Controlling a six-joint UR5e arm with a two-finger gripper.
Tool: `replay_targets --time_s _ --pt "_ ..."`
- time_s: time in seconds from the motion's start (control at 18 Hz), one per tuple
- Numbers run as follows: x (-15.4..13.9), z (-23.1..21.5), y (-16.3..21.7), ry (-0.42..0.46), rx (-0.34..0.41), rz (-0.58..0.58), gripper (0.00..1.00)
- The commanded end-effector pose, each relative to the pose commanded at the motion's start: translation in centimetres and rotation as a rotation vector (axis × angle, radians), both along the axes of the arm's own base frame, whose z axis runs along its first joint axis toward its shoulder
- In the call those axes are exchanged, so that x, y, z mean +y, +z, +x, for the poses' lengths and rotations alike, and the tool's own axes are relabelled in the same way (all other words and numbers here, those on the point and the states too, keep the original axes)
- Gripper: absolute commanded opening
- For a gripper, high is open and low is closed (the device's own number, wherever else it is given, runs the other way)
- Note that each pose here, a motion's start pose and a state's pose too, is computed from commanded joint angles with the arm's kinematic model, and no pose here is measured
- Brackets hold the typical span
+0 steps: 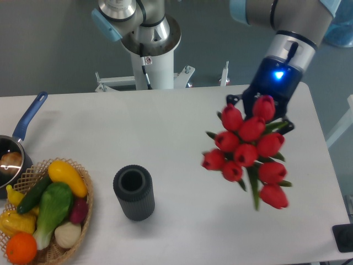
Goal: Insert the flowers into the vase
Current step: 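Lift and carry the red tulips over the black vase, then lower the tulip stems down into the black vase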
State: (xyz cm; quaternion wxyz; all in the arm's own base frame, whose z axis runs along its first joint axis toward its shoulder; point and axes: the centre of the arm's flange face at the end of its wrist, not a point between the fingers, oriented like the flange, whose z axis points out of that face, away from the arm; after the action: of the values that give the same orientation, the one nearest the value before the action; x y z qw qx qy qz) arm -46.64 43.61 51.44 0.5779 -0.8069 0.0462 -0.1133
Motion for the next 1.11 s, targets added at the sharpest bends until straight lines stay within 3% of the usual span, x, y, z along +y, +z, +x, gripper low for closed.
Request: replay_targets --time_s 0.22,0.61,1.11 --pt "3.3 4.6 -2.1 -0.099 -0.011 0.042 0.00" --pt "7.7 6.6 -6.1 -0.215 -0.045 0.096 0.00" --pt "8.7 9.2 -8.7 -0.257 -0.079 0.088 0.00"
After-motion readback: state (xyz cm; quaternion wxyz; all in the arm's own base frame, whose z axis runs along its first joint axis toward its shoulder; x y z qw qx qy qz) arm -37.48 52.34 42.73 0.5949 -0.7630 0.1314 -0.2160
